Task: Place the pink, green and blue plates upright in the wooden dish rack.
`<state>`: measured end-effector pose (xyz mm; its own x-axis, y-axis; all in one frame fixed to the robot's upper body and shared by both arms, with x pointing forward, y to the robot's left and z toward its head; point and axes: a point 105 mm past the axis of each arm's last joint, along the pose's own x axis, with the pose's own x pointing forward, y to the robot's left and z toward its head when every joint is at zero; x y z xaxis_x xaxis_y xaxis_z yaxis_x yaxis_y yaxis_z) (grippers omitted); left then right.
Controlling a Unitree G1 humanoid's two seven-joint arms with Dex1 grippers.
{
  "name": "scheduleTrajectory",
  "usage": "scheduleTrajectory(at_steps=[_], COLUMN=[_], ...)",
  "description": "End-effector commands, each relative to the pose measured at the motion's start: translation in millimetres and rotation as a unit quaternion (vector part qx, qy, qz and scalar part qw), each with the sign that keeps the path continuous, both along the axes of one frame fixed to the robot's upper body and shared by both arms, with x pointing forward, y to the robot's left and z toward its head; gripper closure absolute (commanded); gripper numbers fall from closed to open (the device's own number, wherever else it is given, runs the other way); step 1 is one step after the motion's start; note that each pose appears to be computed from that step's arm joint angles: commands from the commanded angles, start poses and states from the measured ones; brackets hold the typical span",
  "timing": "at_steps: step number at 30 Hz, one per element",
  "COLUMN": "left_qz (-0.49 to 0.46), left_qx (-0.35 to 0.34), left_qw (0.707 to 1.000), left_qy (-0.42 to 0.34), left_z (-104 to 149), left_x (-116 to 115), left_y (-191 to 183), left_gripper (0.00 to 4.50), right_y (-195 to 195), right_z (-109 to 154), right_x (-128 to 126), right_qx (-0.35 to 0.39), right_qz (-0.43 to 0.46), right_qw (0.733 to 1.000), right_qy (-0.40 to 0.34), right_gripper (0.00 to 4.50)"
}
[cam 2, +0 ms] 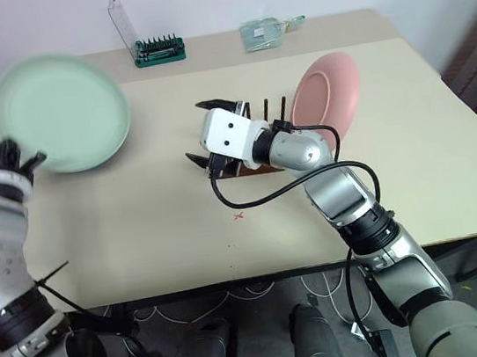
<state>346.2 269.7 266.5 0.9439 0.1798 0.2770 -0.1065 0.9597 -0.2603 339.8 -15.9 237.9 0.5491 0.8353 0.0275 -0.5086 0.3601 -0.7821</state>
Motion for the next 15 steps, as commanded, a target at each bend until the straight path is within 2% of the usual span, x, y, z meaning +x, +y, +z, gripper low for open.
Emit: scheduleTrajectory(at_steps=[1, 6, 13, 15], left_qz=[-0.051, -0.118, -0.177, -0.189], left_qx=[0.039, 0.077, 0.039, 0.039], left_qw=[0.998, 0.989, 0.982, 0.979], left_qy=[-0.025, -0.033, -0.056, -0.058], left_z=[18, 29, 37, 38], left_x=[5, 11, 10, 8], left_y=[-37, -89, -125, -131], left_gripper=[4.5, 4.5, 4.5, 4.5], right_y=[6, 7, 1, -5], right_z=[19, 13, -3, -4], right_x=[-5, 4, 17, 24], right_qx=[-0.027, -0.081, -0.143, -0.158], right_qz=[0.007, -0.022, -0.05, -0.071], right_qw=[0.996, 0.984, 0.969, 0.963], right_qy=[-0.087, -0.157, -0.197, -0.205], right_gripper=[0.04, 0.04, 0.04, 0.56])
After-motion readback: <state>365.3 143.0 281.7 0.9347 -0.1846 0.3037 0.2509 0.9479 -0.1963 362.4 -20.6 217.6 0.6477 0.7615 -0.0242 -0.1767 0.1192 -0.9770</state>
